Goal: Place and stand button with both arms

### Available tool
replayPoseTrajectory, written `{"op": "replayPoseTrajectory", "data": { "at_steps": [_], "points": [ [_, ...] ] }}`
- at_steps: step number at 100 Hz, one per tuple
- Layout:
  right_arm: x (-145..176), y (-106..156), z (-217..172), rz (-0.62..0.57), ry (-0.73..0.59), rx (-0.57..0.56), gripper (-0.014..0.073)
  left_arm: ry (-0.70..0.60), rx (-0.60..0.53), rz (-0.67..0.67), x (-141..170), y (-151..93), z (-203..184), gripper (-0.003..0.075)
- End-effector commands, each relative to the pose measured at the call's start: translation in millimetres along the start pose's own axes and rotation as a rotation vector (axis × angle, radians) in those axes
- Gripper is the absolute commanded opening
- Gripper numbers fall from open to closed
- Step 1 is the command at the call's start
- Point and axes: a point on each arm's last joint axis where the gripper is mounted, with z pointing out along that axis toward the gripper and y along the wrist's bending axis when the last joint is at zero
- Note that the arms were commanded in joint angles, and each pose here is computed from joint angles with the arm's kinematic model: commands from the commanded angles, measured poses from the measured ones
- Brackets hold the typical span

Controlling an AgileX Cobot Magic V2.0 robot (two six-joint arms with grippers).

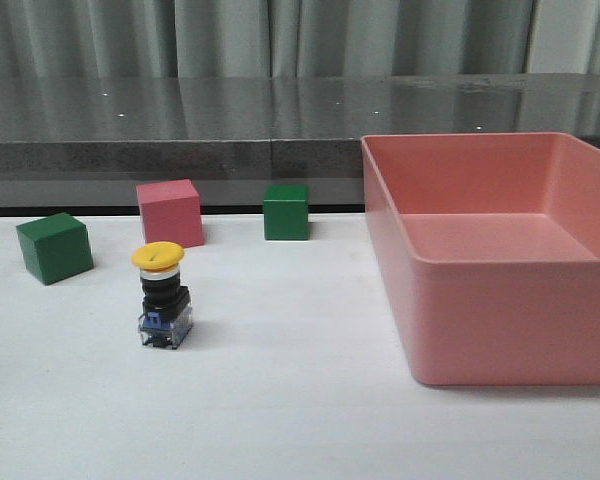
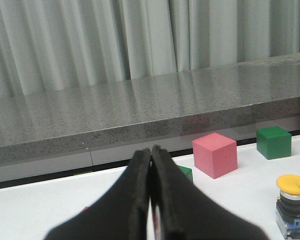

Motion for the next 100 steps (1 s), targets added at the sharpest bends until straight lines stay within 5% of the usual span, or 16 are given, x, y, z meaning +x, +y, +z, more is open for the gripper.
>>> {"op": "replayPoseTrajectory", "data": {
  "at_steps": [1, 32, 70, 100],
  "points": [
    [-15.0, -3.4, -2.8, 0.0, -0.094, 0.027, -0.0061, -0.074, -0.008, -0.014, 5.4, -1.2, -1.8, -0.002],
    [-9.9, -3.0, -5.6, 0.006, -0.143, 0.041, -0.0061, -0.074, -0.008, -0.014, 5.4, -1.2, -1.8, -0.002],
    [63.7, 9.0, -4.3, 0.158, -0.277, 0.037, -0.0061, -0.074, -0.008, -0.014, 5.4, -1.2, -1.8, -0.002],
    [79.7, 10.9, 4.0, 0.173, -0.294, 0.043, -0.0061, -0.074, -0.008, -0.014, 5.4, -1.2, -1.8, -0.002]
  ]
}}
